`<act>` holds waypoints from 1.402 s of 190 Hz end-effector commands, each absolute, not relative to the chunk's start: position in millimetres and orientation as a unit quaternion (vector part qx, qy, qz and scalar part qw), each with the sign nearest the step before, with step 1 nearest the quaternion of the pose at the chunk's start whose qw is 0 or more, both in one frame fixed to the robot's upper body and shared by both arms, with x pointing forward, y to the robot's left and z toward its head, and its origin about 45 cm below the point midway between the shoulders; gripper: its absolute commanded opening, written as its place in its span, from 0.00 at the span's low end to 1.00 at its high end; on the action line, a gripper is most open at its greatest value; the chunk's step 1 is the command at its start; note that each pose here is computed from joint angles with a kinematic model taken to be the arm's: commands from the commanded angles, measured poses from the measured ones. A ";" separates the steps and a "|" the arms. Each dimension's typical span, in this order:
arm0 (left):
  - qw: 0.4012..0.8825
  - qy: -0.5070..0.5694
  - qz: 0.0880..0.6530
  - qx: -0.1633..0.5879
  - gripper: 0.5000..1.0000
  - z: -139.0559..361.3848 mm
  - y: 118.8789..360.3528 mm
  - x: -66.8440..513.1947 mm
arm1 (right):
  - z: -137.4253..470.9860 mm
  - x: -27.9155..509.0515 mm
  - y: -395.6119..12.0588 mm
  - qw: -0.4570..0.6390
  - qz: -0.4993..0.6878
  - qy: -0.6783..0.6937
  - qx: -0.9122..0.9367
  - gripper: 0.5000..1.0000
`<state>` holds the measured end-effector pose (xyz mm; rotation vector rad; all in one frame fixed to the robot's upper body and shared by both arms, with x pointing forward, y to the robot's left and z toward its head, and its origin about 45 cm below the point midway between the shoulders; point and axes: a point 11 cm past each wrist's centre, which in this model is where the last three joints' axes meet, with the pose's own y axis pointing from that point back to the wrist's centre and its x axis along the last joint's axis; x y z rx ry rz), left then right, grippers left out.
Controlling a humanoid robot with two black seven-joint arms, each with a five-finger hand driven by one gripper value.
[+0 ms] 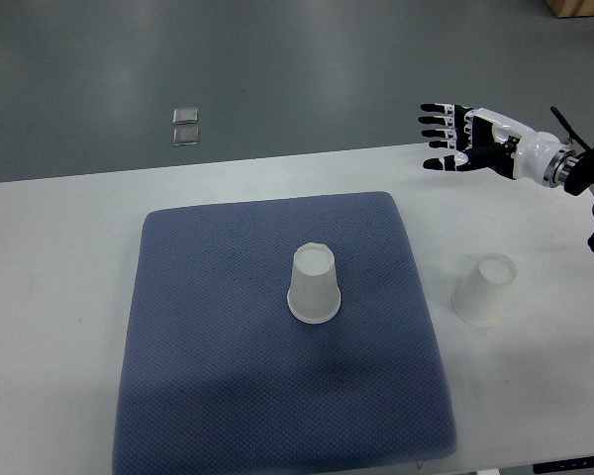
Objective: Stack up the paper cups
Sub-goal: 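Move the right hand down toward the white cup beside the pad, then close the right hand fingers around the white cup's side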
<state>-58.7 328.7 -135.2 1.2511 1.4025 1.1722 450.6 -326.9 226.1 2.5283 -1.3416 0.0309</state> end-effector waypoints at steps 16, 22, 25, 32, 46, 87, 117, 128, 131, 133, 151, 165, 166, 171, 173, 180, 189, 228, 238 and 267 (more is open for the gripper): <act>0.447 0.566 0.474 0.505 1.00 -135.2 328.6 -58.3 | 233.1 443.6 -348.6 0.189 0.080 -0.440 0.874 0.88; 0.447 0.566 0.474 0.505 1.00 -135.2 328.6 -58.2 | 233.7 442.6 -350.8 0.196 0.089 -0.435 0.874 0.88; 0.447 0.567 0.473 0.505 1.00 -135.2 328.5 -59.2 | 234.5 441.4 -353.5 0.204 0.099 -0.430 0.874 0.88; 0.447 0.567 0.473 0.505 1.00 -135.2 328.5 -59.2 | 236.9 439.9 -358.2 0.215 0.115 -0.423 0.873 0.88; 0.447 0.567 0.473 0.505 1.00 -135.2 328.5 -59.2 | 246.2 433.0 -366.3 0.234 0.150 -0.400 0.873 0.88; 0.447 0.566 0.474 0.505 1.00 -135.2 328.6 -58.2 | 265.1 408.7 -355.5 0.257 0.224 -0.309 0.888 0.88; 0.447 0.567 0.473 0.505 1.00 -135.2 328.5 -59.1 | 254.8 394.8 -357.9 0.319 0.265 -0.247 0.876 0.88; 0.447 0.567 0.473 0.505 1.00 -135.2 328.5 -59.2 | 249.7 392.2 -359.1 0.336 0.271 -0.233 0.872 0.87; 0.447 0.566 0.474 0.505 1.00 -135.2 328.6 -58.2 | 248.5 391.4 -359.5 0.339 0.271 -0.231 0.871 0.88; 0.447 0.566 0.474 0.505 1.00 -135.2 328.6 -58.2 | 247.7 390.8 -360.3 0.341 0.271 -0.229 0.870 0.88; 0.447 0.566 0.474 0.505 1.00 -135.2 328.6 -58.2 | 244.0 385.0 -368.8 0.359 0.275 -0.224 0.863 0.87; 0.447 0.566 0.474 0.505 1.00 -135.2 328.6 -58.2 | 237.7 381.6 -369.9 0.369 0.279 -0.217 0.860 0.87; 0.447 0.566 0.474 0.505 1.00 -135.2 328.6 -58.2 | 237.7 381.6 -369.9 0.369 0.279 -0.217 0.860 0.87; 0.447 0.566 0.474 0.505 1.00 -135.2 328.6 -58.2 | 234.8 380.4 -370.5 0.373 0.281 -0.215 0.858 0.88; 0.447 0.566 0.474 0.505 1.00 -135.2 328.6 -58.2 | 233.9 380.2 -369.5 0.373 0.282 -0.213 0.858 0.87; 0.447 0.566 0.474 0.505 1.00 -135.2 328.6 -58.3 | 229.8 378.2 -370.4 0.378 0.284 -0.210 0.856 0.87; 0.447 0.566 0.474 0.505 1.00 -135.2 328.6 -58.2 | 225.3 376.2 -371.3 0.383 0.286 -0.208 0.853 0.87; 0.447 0.566 0.474 0.505 1.00 -135.2 328.6 -58.2 | 215.3 367.3 -373.8 0.396 0.288 -0.196 0.850 0.87; 0.447 0.566 0.474 0.505 1.00 -135.2 328.6 -58.3 | 216.2 366.3 -376.3 0.398 0.289 -0.196 0.848 0.88; 0.447 0.566 0.474 0.505 1.00 -135.2 328.6 -58.2 | 210.6 360.7 -374.0 0.403 0.286 -0.182 0.850 0.88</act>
